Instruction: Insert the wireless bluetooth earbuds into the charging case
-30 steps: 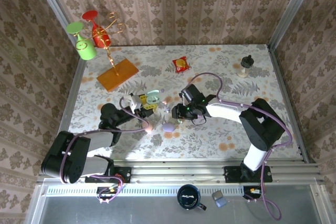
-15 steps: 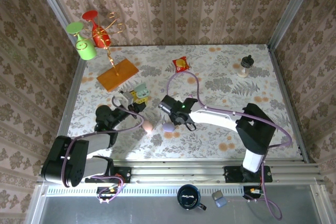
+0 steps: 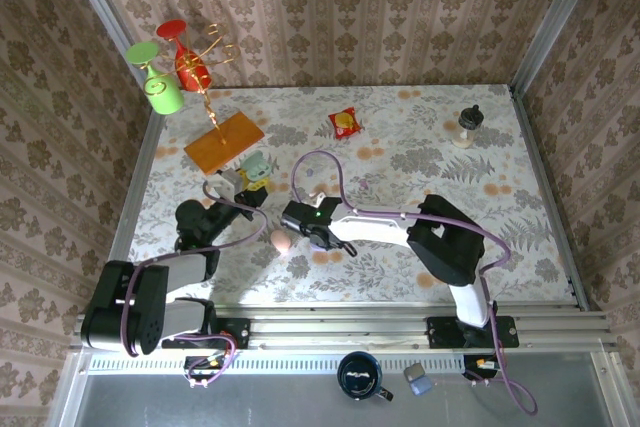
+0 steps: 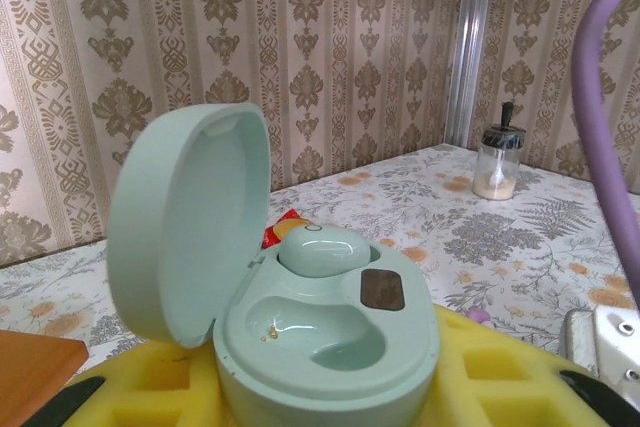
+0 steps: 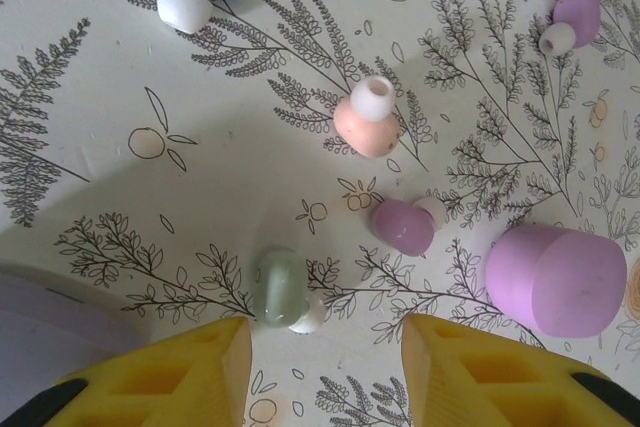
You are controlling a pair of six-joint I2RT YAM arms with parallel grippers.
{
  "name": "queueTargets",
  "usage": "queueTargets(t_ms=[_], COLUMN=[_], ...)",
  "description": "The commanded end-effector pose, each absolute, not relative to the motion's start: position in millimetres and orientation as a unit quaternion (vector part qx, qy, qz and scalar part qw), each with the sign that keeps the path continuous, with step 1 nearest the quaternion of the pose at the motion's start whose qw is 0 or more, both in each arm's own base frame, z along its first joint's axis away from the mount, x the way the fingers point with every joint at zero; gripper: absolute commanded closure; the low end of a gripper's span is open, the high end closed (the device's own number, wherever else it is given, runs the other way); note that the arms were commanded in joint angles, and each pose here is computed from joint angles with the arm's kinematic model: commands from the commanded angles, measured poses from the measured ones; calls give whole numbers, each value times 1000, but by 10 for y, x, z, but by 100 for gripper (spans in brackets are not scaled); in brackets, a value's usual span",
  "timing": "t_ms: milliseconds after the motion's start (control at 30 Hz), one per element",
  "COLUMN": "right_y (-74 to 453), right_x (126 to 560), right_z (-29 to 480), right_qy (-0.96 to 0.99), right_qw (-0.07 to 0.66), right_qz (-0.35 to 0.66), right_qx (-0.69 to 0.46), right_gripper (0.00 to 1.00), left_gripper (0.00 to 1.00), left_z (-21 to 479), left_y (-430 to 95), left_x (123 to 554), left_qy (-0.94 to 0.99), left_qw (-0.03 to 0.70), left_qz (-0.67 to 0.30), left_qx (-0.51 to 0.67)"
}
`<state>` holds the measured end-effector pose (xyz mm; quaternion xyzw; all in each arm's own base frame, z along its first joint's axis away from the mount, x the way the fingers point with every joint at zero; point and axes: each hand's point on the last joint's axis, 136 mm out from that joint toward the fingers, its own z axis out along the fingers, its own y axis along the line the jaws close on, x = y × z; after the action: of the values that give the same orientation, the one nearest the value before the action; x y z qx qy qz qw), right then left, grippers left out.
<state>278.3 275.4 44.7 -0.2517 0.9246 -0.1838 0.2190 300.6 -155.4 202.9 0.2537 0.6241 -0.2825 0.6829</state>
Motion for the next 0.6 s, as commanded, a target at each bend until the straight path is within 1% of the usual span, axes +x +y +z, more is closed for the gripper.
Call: queueTargets(t_ms=[0,567], right_y=[2751,2827], right_x=[2814,2852], right_z=[410,340], right_qy=[916,906], right_qw=[215,205], right_qz=[-211,-229], right_qx=[-265,-290], right_gripper=[55,62], left_gripper=[65,65], left_z=[2088,2077], left_y=[-1572,-1589], left_x=[2990,2987], left_qy=[615,616], left_qw=[685,681], left_qz=[-295,-300], left_qx=[256,258])
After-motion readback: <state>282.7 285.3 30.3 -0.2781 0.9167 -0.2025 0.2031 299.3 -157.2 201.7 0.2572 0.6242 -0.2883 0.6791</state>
